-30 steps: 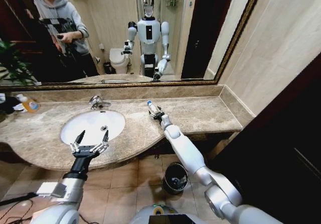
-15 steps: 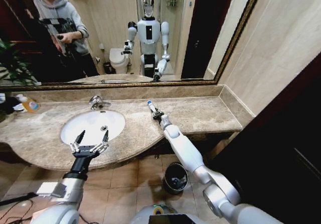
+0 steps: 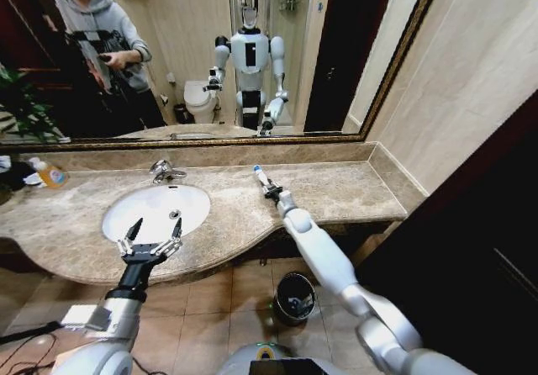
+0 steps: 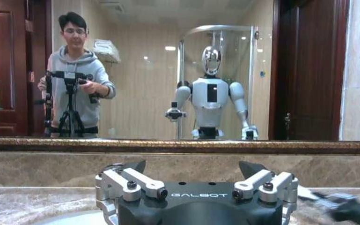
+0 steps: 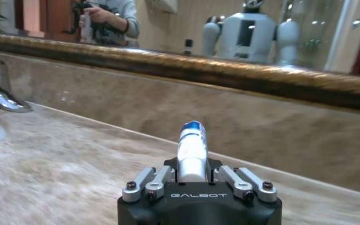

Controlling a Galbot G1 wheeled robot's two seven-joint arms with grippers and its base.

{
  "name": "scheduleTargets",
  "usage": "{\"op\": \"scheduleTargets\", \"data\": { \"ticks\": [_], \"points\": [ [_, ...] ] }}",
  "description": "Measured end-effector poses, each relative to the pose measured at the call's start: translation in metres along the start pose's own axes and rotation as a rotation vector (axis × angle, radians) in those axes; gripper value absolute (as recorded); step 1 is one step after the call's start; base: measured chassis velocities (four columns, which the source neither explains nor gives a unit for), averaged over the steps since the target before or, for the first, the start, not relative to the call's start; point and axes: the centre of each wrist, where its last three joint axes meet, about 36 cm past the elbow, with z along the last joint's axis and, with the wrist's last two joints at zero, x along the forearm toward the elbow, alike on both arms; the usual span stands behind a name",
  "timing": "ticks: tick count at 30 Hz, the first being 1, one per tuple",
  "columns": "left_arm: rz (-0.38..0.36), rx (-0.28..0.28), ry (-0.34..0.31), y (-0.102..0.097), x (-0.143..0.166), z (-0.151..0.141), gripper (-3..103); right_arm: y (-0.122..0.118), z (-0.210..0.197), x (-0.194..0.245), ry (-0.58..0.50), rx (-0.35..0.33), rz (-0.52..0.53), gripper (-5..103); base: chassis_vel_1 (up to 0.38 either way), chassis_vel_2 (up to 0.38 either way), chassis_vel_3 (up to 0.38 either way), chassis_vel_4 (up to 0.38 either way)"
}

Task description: Pick up the trash from the sink and place it in the trash bin.

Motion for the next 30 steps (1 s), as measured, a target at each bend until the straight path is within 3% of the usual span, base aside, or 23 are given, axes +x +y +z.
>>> {"op": "scheduleTargets", "data": {
  "ticks": [2,8,18,23,30],
  "points": [
    [0.0,0.0,0.0,0.0,0.0,0.0,100,-0.035,-0.001,0.047,-0.003,0.012,0.031,27,0.0,0.0,0.0,0.0],
    [0.0,0.0,0.0,0.0,0.0,0.0,100,-0.054,0.005,0.12,0.004,0.005,0.055,27,0.0,0.0,0.0,0.0],
    [0.0,0.0,0.0,0.0,0.0,0.0,100,-0.058,-0.022,0.214,-0.044,-0.012,0.094,27,0.0,0.0,0.0,0.0],
    [0.0,0.0,0.0,0.0,0.0,0.0,100,-0.051,-0.015,0.267,-0.009,-0.018,0.129,27,0.0,0.0,0.0,0.0],
    [0.0,0.0,0.0,0.0,0.0,0.0,100,-0.033,0.009,0.312,0.027,-0.037,0.078,27,0.0,0.0,0.0,0.0]
  ]
}}
